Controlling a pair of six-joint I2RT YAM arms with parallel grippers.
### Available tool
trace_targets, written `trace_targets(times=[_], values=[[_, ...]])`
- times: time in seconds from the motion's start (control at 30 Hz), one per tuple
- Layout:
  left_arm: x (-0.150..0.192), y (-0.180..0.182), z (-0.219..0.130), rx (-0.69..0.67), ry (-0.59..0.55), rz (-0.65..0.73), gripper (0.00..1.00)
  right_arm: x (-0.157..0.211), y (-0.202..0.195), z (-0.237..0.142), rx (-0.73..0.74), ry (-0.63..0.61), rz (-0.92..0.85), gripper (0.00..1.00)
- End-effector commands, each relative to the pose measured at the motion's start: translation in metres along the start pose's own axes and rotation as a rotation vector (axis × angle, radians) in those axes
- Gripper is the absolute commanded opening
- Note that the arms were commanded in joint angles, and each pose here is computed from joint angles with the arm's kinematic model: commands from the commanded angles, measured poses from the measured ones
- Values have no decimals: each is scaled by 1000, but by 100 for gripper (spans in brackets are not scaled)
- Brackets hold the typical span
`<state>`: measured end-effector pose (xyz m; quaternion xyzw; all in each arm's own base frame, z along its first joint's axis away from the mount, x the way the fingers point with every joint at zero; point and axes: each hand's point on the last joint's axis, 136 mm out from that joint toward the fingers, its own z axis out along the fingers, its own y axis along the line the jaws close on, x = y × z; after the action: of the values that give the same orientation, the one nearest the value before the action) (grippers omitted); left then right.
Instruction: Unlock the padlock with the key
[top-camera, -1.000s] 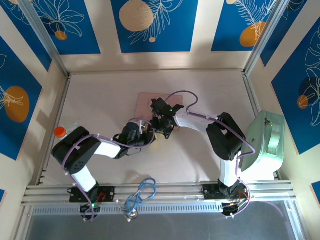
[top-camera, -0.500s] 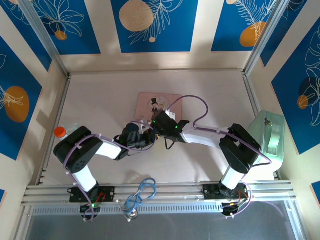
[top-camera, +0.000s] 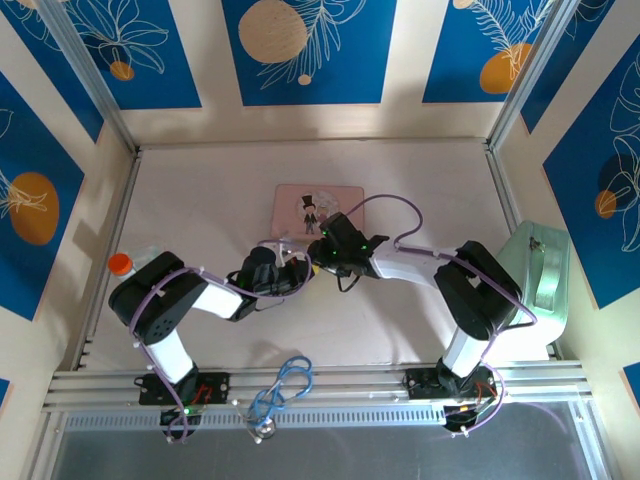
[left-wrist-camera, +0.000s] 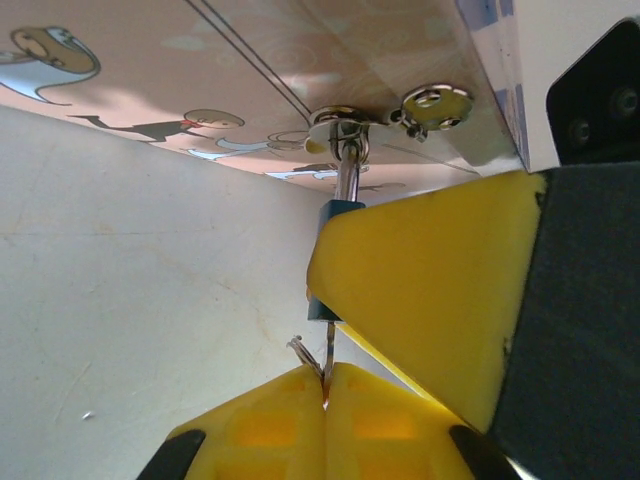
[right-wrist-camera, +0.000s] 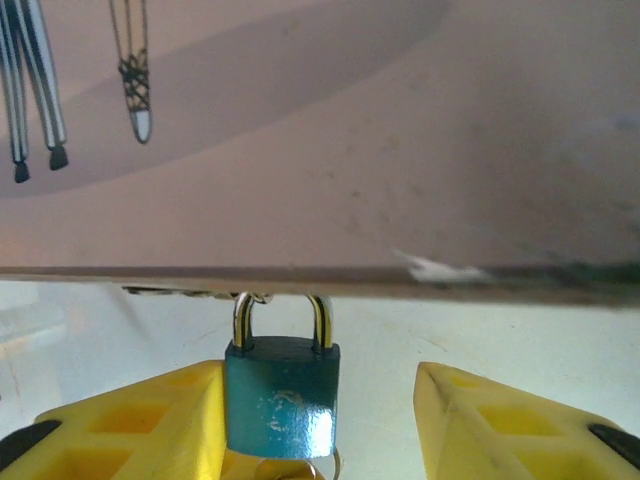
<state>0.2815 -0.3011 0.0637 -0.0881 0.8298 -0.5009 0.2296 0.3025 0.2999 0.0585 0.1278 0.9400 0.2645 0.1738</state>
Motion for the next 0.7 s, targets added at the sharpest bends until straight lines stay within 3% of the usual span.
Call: trace_targets(times=[0.0,0.37,0.67], values=[[-16,-14,1,62,-58,11,0,14,-1,4,26,79,-52,51],[-15,-13,1,65,-58,3,0,-5,15,1,-2,-42,-62,47],[-15,-11,2,71,-59,-4,0,-4,13,1,20,-86,-41,33]])
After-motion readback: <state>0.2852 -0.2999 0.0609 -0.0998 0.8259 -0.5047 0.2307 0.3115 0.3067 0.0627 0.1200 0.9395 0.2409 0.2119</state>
